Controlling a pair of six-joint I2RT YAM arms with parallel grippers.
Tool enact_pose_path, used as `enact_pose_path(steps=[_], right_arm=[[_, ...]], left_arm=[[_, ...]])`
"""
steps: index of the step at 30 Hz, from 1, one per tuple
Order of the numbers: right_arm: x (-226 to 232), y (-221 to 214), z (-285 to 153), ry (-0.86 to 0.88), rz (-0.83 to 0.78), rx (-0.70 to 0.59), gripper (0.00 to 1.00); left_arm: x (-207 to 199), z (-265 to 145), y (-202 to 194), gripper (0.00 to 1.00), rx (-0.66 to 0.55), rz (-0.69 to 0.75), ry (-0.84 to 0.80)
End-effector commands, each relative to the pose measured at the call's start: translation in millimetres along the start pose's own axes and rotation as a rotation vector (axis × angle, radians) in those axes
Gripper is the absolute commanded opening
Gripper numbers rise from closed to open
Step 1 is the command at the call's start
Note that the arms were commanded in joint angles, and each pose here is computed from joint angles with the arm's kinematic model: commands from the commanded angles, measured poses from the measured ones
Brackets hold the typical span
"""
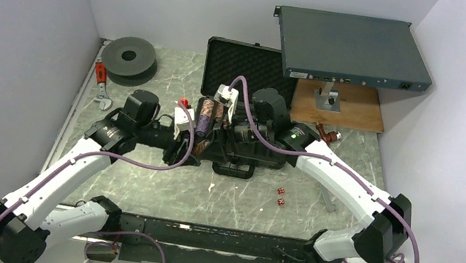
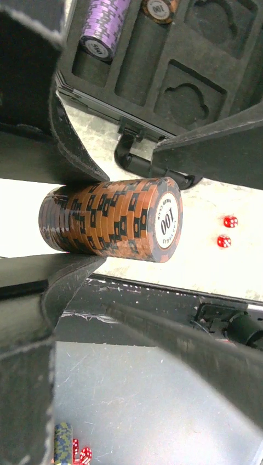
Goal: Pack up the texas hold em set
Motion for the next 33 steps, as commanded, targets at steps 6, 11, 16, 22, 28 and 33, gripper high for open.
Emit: enact_pose_path(steps=[6, 11, 16, 22, 28, 33], right_arm=[[-4, 50, -19, -0.189, -0.079, -0.191, 0.98], [-36, 66, -39, -0.466, -0.024, -0.311, 1.00], [-68, 78, -75, -0.791, 0.044, -0.457, 1.00], [-86, 80, -109, -1.034, 0.103, -0.576, 1.00], [-88, 80, -116, -1.088, 0.105, -0.602, 1.00], [-86, 80, -120, -1.102, 0.101, -0.618, 1.00]], left_arm=[[10, -4, 18, 0.00, -0.022, 0.034, 0.063], [18, -6, 17, 0.00, -0.009, 0.008, 0.126], [36, -3, 17, 0.00, 0.001, -0.088, 0.226], [60, 16, 7, 0.00, 0.042, -0.274, 0.343], [88, 44, -1, 0.00, 0.123, -0.479, 0.508], [111, 64, -13, 0.00, 0.227, -0.601, 0.640]])
Point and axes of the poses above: each gripper's point midway between its finger pads, its own z axis out along the fingers, its own x axis along the line the jaws close on, y = z × x, the point moved 3 cm from there along -z, back along the fingers, and after that the axes turned 9 degrees about z, right-handed, at the moved point
